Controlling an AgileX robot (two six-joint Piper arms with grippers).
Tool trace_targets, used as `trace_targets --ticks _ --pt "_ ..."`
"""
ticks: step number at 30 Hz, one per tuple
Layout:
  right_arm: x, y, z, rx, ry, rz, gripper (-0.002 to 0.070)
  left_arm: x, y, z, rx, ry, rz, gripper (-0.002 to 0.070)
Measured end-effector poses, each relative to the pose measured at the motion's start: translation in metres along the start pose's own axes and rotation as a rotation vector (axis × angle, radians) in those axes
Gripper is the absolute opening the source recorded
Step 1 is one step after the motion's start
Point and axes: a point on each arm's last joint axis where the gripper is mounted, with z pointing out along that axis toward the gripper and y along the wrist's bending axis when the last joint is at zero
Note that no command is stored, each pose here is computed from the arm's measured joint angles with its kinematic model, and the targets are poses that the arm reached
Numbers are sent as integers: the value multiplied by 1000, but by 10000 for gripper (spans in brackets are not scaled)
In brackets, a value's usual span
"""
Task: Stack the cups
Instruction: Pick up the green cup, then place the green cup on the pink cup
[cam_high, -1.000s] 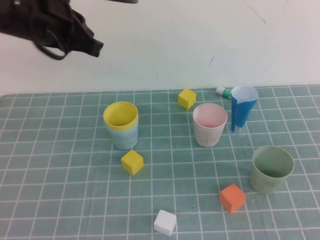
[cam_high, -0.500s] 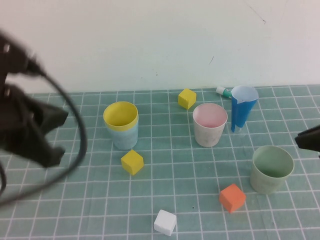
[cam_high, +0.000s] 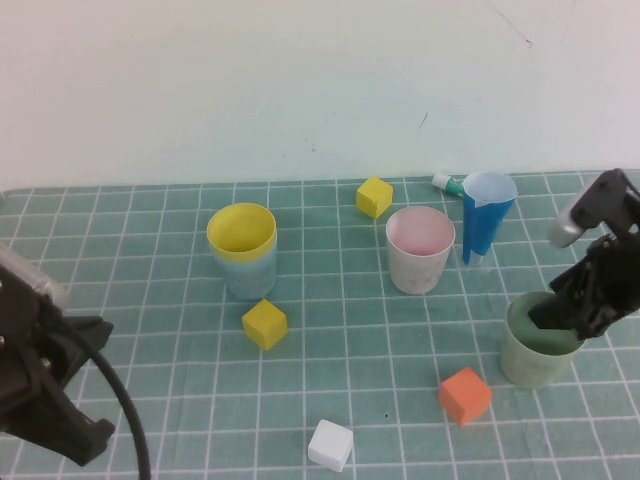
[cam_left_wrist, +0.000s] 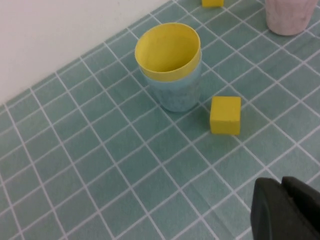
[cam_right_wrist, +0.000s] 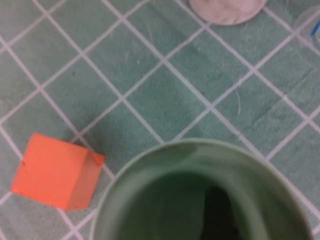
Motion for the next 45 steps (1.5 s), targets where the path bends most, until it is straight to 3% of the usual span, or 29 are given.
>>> trace_targets --ticks 3,7,9,19,27,30,35,45 --pt "2 1 13 0 25 -12 361 0 1 -3 -20 -26 13 1" --pt "1 4 23 -16 45 -43 112 -1 2 -3 -34 -38 26 1" --pt "-4 3 22 -16 38 -52 64 -1 2 -3 -37 -40 29 1" --pt "-90 5 -15 -98 -113 -107 46 -2 3 -3 -40 -45 31 1" --pt "-170 19 -25 52 -186 -194 45 -3 4 -3 -52 -66 31 1" --pt "-177 6 -7 94 -112 -193 45 -3 4 -3 -52 -66 31 1" --pt "-179 -7 22 72 -21 -191 44 -3 4 -3 -52 -66 29 0" --pt "-181 -4 50 97 81 -280 57 -5 5 -3 -64 -88 29 0"
